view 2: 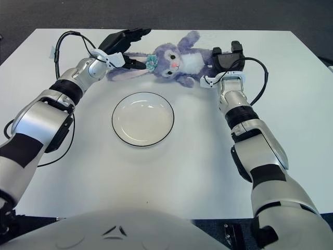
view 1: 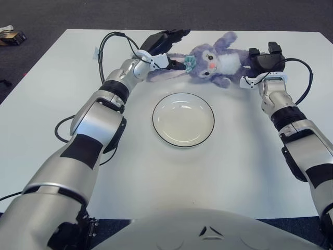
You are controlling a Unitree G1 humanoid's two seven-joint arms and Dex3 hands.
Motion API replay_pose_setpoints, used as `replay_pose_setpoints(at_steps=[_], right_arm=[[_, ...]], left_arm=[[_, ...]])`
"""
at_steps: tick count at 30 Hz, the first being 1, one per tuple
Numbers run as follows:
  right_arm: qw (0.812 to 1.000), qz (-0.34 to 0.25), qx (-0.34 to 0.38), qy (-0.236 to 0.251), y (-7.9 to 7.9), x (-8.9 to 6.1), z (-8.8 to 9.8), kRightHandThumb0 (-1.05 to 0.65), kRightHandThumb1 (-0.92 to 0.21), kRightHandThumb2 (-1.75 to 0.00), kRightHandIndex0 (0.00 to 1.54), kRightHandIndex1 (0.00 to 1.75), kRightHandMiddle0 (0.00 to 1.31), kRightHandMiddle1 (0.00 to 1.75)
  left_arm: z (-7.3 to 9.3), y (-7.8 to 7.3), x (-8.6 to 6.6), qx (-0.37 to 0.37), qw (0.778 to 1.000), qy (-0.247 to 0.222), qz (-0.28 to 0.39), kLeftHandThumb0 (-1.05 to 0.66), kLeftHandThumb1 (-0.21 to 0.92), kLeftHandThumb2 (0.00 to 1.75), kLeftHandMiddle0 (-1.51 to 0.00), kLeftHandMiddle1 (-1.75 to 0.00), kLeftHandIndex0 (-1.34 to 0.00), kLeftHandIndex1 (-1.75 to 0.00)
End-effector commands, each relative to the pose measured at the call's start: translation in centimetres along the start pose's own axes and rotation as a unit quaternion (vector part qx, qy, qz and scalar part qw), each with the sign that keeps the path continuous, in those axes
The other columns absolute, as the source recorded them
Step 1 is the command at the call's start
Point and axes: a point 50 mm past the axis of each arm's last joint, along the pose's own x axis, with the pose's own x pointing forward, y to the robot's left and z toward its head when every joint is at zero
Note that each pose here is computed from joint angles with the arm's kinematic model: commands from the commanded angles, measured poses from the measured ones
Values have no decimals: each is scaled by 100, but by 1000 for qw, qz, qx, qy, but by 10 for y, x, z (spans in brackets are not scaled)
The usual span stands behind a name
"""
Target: Put the doll into the plate.
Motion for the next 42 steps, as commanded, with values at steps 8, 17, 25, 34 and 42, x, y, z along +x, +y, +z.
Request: replay_pose_setpoints(at_steps=[8, 17, 25, 34, 42], right_arm=[[998, 31, 49, 5, 1, 2, -1, -45, -85, 0, 62, 29, 64, 39], [997, 22, 72, -2, 4, 2, -9, -40, -76, -40, 56, 165, 61, 134], [994, -7, 110, -4, 6, 0, -11, 4, -54, -72, 86, 174, 65, 173], [990, -22, 135, -21, 9, -2, -9, 13, -50, -80, 89, 175, 66, 175], [988, -25, 151, -34, 10, -4, -6, 14, -49, -85, 88, 175, 65, 175]], left_arm=[[0, 1, -1, 2, 1000, -6, 7, -66, 92, 14, -34, 0, -43, -1], [0, 1, -1, 2, 1000, -7, 7, -66, 92, 15, -34, 0, -43, -1], [0, 2, -2, 2, 1000, -8, 8, -65, 92, 15, -34, 0, -44, -1], [0, 1, -1, 2, 1000, -8, 7, -65, 92, 15, -34, 0, -44, -1], [1, 1, -1, 2, 1000, -10, 7, -65, 92, 15, -34, 0, -44, -1]])
